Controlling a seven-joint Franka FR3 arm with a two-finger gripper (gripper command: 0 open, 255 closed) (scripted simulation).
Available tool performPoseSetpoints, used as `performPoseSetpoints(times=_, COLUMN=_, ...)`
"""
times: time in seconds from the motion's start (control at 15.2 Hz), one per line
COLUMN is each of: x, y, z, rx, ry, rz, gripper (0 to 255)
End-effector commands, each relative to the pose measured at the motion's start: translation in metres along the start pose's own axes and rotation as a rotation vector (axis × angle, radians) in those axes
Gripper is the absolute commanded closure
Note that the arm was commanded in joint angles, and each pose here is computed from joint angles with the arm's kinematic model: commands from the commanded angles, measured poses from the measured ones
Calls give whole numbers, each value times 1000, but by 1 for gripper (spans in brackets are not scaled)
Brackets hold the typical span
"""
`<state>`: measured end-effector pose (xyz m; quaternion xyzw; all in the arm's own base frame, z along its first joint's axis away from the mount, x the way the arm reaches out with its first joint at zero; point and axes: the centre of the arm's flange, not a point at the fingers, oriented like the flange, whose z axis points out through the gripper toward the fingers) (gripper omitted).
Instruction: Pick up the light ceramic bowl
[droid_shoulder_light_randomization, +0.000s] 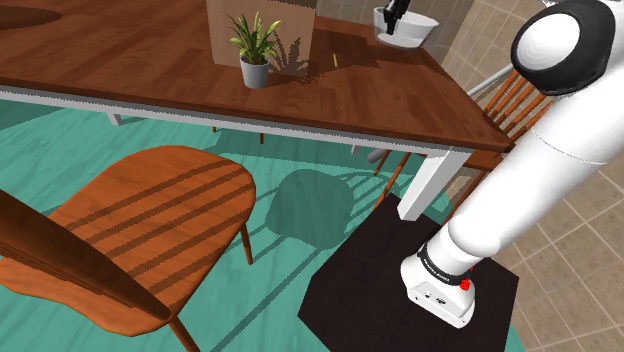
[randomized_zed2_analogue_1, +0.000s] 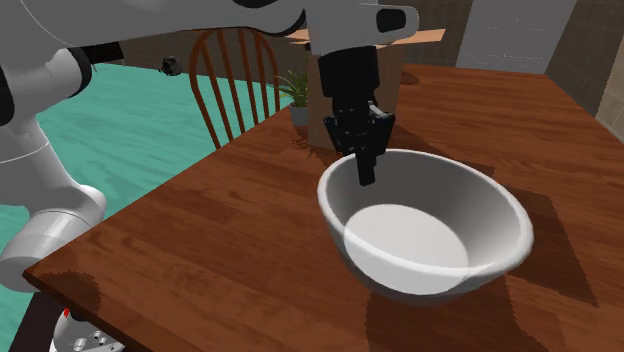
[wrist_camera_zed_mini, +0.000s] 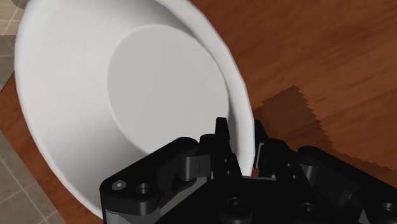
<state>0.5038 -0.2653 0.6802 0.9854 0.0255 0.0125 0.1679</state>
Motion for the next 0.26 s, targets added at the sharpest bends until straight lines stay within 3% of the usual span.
performPoseSetpoints(times=0.0, x=0, y=3, z=-12, rx=-1, ry=1, rz=0, gripper=255)
performPoseSetpoints(times=0.2, x=0, y=5, z=-18, rx=-1, ry=1, rz=0, gripper=255)
